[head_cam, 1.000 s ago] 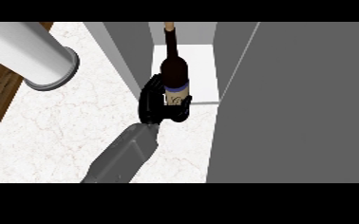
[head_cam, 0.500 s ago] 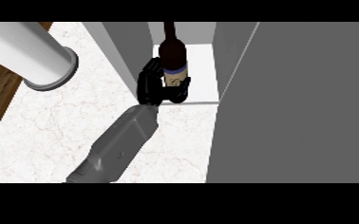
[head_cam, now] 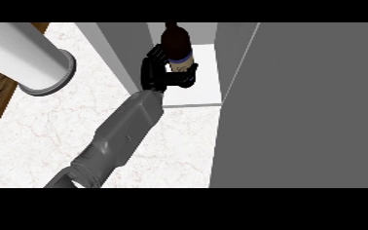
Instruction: Pick up the wine, place it into the cabinet and close the cabinet
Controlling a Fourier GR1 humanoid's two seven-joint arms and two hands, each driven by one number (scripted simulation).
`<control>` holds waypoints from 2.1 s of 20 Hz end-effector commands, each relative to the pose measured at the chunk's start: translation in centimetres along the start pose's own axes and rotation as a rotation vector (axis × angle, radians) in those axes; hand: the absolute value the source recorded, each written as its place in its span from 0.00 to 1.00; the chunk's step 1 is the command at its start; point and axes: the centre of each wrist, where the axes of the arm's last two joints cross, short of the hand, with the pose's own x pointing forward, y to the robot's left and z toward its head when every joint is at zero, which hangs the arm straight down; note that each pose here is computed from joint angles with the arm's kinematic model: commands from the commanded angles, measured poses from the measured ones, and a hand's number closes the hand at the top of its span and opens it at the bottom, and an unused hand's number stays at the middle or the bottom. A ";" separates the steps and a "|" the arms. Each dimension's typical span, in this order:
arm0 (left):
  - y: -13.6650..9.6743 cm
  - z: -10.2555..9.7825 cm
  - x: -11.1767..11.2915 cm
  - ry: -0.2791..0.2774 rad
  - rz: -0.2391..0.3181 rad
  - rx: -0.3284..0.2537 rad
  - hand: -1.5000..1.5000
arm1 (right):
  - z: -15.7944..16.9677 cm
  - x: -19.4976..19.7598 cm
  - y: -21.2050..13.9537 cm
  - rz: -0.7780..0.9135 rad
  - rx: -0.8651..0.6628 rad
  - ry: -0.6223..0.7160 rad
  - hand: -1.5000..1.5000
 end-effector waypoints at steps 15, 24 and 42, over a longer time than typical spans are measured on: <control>-0.7 -0.9 0.7 0.053 0.010 0.055 1.00 | -0.6 -1.5 -0.4 -0.009 0.032 0.009 0.00; 0.3 0.8 -1.0 0.056 -0.025 0.022 1.00 | -1.8 -1.0 0.4 -0.025 0.062 -0.027 0.00; -3.0 0.6 0.4 0.010 0.064 0.136 0.00 | -1.7 -0.8 -0.1 -0.028 0.076 -0.031 0.00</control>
